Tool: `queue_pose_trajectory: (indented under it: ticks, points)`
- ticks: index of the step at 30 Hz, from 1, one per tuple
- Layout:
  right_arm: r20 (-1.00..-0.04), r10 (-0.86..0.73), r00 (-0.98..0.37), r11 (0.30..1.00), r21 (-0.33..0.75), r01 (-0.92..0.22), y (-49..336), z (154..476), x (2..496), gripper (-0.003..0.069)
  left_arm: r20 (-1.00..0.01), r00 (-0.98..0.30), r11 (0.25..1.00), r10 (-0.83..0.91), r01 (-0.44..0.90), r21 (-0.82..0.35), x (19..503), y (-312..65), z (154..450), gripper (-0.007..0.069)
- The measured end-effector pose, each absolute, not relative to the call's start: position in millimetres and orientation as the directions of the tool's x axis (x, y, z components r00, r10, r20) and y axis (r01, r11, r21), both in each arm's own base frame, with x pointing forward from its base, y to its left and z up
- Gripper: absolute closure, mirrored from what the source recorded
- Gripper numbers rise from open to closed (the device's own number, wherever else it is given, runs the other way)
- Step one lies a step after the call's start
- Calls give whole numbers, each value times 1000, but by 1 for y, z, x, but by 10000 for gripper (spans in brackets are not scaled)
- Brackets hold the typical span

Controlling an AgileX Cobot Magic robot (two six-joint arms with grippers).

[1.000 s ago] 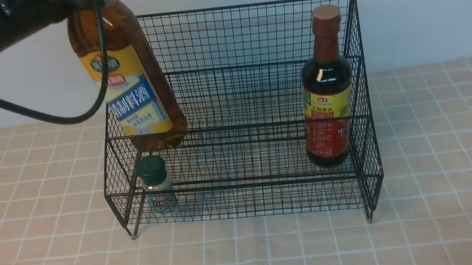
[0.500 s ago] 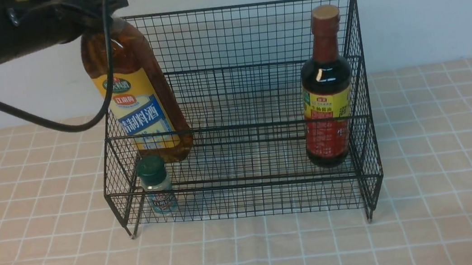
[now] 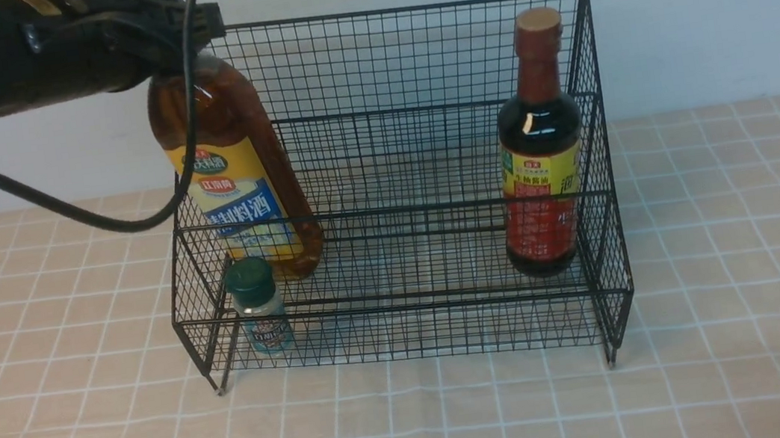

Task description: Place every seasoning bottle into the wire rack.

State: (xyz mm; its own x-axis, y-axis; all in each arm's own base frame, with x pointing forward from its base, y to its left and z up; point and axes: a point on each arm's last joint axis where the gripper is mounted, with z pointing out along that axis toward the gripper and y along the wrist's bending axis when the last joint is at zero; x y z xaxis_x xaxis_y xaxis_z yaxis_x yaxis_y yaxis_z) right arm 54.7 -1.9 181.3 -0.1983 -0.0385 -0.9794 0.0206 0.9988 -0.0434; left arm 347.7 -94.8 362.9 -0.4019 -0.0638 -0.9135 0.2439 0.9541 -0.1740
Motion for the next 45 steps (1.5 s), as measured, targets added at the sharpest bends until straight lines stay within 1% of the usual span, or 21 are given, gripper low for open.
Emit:
queue_pose_trajectory:
  ticks: [3, 7, 13, 20, 23, 26, 29, 32, 35, 37, 39, 41, 43, 44, 45]
  points:
    - [-979, -38, -198, 999, -43, 21, -2, 181, 55, 672, -916, -401, 945, -29, 287, -156, 344, -108, 362, 315]
    - [-979, -38, -198, 999, -43, 21, -2, 181, 55, 672, -919, -391, 936, 43, 337, -100, 344, -120, 357, 315]
    - [-979, -38, -198, 999, -43, 21, -2, 181, 55, 672, -907, -417, 937, 63, 338, -90, 350, -122, 346, 315]
    - [-979, -38, -198, 999, -43, 21, -2, 181, 55, 672, -906, -417, 937, 66, 338, -88, 350, -122, 346, 315]
    - [-980, -39, -198, 999, -43, 21, -2, 182, 55, 672, -910, -406, 937, 81, 343, -69, 351, -122, 347, 293]
    - [-980, -37, -198, 999, -42, 21, -2, 182, 55, 672, -938, -332, 936, 102, 352, -23, 348, -121, 361, 222]
    - [-980, -37, -198, 999, -42, 21, -2, 182, 55, 672, -952, -281, 933, 118, 359, 9, 341, -118, 375, 184]
    - [-980, -37, -198, 999, -42, 21, -2, 182, 55, 672, -968, -215, 931, 127, 363, 41, 327, -113, 394, 169]
    - [-980, -37, -198, 999, -42, 21, -2, 182, 55, 672, -982, -149, 930, 117, 362, 56, 309, -107, 417, 171]
    - [-980, -37, -198, 999, -42, 21, -2, 182, 55, 672, -987, -122, 930, 108, 362, 57, 298, -104, 429, 185]
    - [-980, -37, -198, 999, -42, 21, -2, 182, 55, 672, -987, -118, 928, 109, 369, 58, 285, -100, 438, 223]
    - [-980, -37, -198, 999, -42, 21, -2, 182, 55, 672, -985, -130, 922, 117, 383, 59, 265, -95, 449, 283]
    - [-980, -37, -198, 999, -42, 21, -2, 182, 55, 672, -960, -225, 904, 166, 424, 56, 230, -86, 456, 452]
    - [-980, -37, -198, 999, -42, 21, -2, 182, 55, 672, -958, -233, 902, 170, 427, 56, 227, -86, 456, 465]
    - [-980, -37, -198, 999, -42, 21, -2, 182, 55, 672, -944, -271, 895, 191, 442, 54, 216, -83, 457, 527]
